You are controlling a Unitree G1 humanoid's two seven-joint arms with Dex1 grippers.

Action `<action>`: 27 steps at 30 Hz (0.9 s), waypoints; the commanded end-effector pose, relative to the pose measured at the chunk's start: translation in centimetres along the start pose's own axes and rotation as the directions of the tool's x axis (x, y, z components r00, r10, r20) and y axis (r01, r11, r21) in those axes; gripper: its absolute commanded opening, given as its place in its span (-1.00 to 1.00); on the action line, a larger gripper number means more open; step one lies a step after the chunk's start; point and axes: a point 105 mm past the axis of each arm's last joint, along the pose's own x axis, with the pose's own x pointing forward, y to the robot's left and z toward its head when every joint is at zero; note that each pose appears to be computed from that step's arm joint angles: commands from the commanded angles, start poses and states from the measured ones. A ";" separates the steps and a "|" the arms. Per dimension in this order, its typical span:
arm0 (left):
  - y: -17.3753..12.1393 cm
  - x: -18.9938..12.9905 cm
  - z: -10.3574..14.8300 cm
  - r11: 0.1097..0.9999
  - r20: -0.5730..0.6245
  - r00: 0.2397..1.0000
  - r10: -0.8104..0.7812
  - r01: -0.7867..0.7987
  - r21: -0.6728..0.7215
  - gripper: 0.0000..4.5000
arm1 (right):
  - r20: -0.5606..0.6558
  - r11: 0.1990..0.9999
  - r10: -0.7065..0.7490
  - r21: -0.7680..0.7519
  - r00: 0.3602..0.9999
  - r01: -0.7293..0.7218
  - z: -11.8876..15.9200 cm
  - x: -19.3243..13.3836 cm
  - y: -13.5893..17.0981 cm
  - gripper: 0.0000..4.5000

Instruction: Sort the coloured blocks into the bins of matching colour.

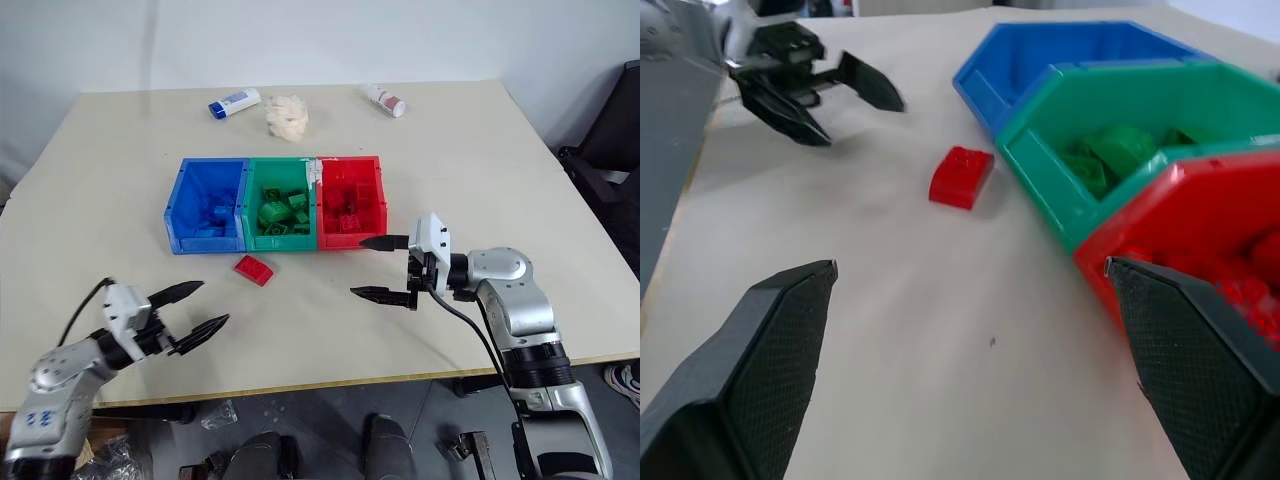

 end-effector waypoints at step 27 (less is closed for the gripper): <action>0.7 9.5 -0.7 0.997 -0.110 0.991 -0.079 0.080 0.004 0.91 | 0.057 0.993 -0.114 -0.025 0.992 0.116 0.6 -0.2 1.0 1.00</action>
